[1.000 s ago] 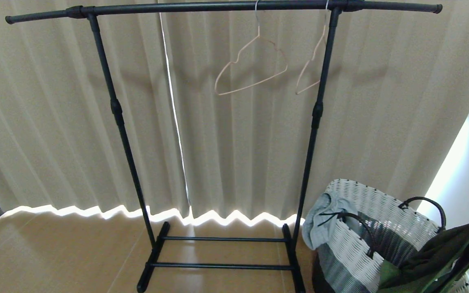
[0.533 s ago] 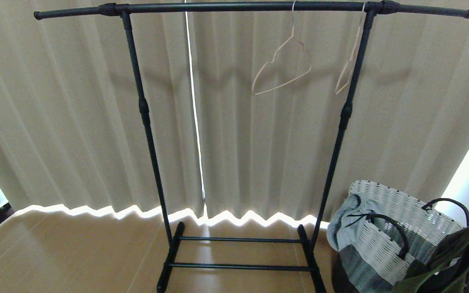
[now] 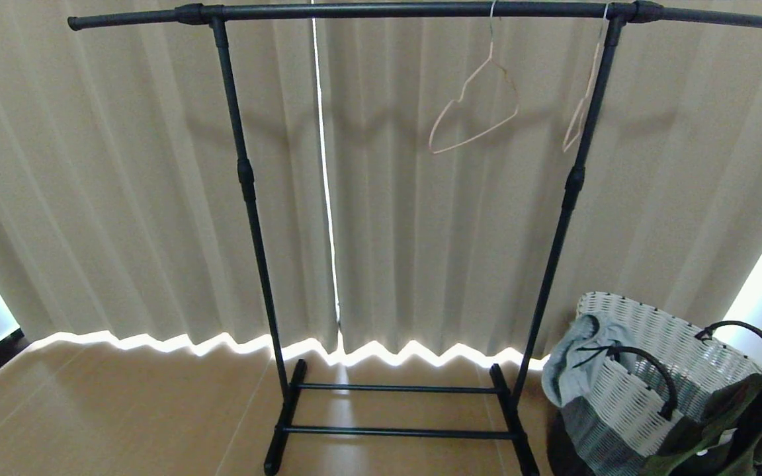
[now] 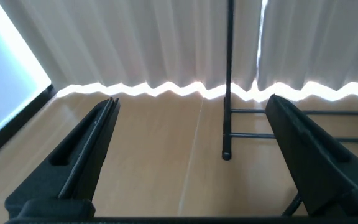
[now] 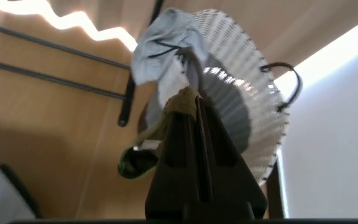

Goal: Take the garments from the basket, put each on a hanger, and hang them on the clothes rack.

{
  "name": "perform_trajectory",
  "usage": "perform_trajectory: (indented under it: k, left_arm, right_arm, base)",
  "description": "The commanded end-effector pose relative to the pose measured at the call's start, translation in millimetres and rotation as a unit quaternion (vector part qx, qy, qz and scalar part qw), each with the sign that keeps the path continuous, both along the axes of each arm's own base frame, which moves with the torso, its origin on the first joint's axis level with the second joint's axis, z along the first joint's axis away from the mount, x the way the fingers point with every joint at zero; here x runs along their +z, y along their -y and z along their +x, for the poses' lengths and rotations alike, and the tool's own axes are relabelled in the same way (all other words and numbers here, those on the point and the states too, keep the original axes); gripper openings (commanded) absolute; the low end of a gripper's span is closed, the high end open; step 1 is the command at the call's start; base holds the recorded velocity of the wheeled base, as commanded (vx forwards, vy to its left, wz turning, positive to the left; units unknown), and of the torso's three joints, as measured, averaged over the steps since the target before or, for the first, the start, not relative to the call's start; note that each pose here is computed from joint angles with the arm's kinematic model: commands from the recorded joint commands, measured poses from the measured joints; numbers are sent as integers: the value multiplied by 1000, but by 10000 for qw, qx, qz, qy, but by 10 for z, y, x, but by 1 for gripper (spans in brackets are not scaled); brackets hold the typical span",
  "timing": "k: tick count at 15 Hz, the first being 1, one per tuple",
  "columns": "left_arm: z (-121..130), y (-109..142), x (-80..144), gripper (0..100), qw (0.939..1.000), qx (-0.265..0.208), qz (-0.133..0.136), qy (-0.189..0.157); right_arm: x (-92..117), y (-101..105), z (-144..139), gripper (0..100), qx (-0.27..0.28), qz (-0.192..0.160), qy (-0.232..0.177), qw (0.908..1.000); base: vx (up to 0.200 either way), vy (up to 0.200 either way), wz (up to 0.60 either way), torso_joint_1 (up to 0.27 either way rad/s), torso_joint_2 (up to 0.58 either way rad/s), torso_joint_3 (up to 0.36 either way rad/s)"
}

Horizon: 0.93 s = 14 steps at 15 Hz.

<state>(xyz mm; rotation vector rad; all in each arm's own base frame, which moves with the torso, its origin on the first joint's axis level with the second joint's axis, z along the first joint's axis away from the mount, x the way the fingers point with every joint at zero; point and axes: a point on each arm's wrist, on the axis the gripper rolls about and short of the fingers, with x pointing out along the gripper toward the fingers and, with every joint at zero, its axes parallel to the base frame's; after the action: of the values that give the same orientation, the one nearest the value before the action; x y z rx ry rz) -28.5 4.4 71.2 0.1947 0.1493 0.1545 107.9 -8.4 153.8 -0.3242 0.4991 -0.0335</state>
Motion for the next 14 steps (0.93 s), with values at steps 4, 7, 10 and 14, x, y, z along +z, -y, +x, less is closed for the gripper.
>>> perform_trajectory:
  k: [4, 7, 10, 14]
  left_arm:
    - [-60, 50, 378, 100, 9908, -1151, 328, 638]
    - [119, 54, 974, 100, 9865, -1334, 867, 388]
    - [599, 92, 1321, 100, 9791, -1879, 771, 109]
    - [1097, 327, 1417, 100, 9511, -2992, 767, -103]
  right_arm:
    - [154, -104, 59, 0, 490, 18, 297, 9984]
    - [226, -193, 24, 0, 1070, 137, 501, 9929]
    - [310, -241, 38, 0, 1315, 214, 649, 9890]
    - [589, -262, 176, 0, 1302, 297, 1006, 9859]
  base:
    - [0, 0, 0, 0, 0, 0]
    - [0, 0, 0, 0, 0, 0]
    - [0, 0, 0, 0, 0, 0]
    - [0, 0, 0, 0, 0, 0]
